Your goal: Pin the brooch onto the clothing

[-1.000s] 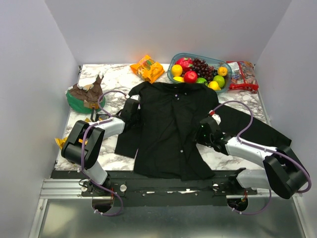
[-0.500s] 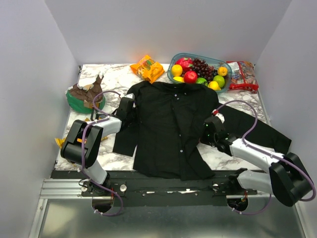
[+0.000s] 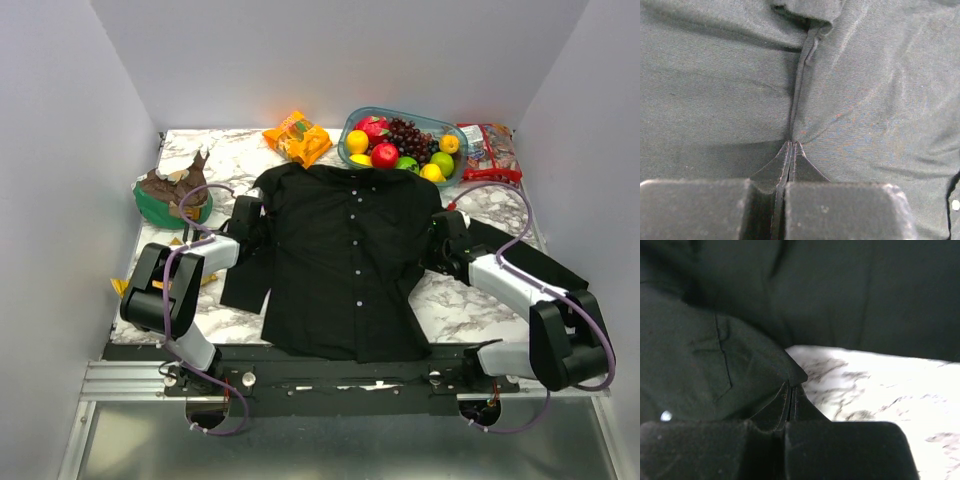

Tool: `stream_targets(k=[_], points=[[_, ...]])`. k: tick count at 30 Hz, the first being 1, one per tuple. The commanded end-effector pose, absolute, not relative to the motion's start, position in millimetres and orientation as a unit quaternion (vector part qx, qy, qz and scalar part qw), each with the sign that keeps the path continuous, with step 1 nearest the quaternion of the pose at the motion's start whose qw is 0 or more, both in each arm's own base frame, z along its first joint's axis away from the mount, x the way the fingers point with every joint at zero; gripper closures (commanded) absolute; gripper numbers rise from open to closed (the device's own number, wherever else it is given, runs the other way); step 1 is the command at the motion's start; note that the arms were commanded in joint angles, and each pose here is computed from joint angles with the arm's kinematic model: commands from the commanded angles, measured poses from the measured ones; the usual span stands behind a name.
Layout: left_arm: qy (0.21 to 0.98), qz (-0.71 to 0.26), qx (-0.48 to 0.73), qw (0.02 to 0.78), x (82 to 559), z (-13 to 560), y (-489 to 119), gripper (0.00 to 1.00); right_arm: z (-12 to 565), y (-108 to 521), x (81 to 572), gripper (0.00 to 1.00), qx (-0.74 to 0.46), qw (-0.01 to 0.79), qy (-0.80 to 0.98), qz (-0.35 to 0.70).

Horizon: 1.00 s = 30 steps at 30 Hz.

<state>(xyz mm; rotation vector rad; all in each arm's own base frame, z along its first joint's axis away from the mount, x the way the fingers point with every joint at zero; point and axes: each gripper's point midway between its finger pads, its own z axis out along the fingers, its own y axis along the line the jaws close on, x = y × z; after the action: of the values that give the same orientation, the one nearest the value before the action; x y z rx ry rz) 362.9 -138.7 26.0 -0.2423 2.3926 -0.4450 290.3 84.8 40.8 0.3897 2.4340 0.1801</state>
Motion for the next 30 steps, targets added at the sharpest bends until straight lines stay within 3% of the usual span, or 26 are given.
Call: stream_targets(k=[1,17,19,20,22,23,24,25,27,30], points=[[0.923,-0.148,-0.107,0.339,356.1,25.1,-122.7,1.0,44.2,77.1,300.3,0.99,0.136,0.317,0.937,0.051],[0.917,-0.127,-0.122,0.358,354.8,40.5,-105.1,1.0,67.8,43.8,325.6,0.99,0.139,0.321,0.936,-0.029],[0.916,-0.138,-0.116,0.359,354.5,45.1,-109.7,1.0,69.5,45.2,324.9,0.92,0.13,0.317,0.939,-0.027],[0.914,-0.142,-0.117,0.361,355.2,47.9,-110.8,1.0,73.2,49.4,325.6,0.82,0.123,0.317,0.94,-0.017],[0.912,-0.159,-0.109,0.361,351.1,59.1,-117.7,0.73,84.4,53.5,322.5,0.63,0.118,0.324,0.939,-0.001],[0.91,-0.162,-0.107,0.365,349.8,63.7,-118.9,0.62,89.7,59.6,320.7,0.48,0.109,0.328,0.938,0.017],[0.91,-0.162,-0.105,0.368,347.7,68.1,-118.6,0.41,89.2,62.2,315.0,0.42,0.104,0.327,0.939,0.027],[0.903,-0.168,-0.103,0.383,348.0,82.1,-120.2,0.31,103.2,67.4,313.3,0.38,0.098,0.348,0.931,0.044],[0.901,-0.174,-0.101,0.385,344.6,94.0,-121.6,0.14,107.8,78.7,303.2,0.3,0.084,0.352,0.929,0.07],[0.892,-0.197,-0.085,0.398,343.4,126.5,-128.9,0.06,120.1,101.5,289.6,0.25,0.06,0.364,0.924,0.101]])
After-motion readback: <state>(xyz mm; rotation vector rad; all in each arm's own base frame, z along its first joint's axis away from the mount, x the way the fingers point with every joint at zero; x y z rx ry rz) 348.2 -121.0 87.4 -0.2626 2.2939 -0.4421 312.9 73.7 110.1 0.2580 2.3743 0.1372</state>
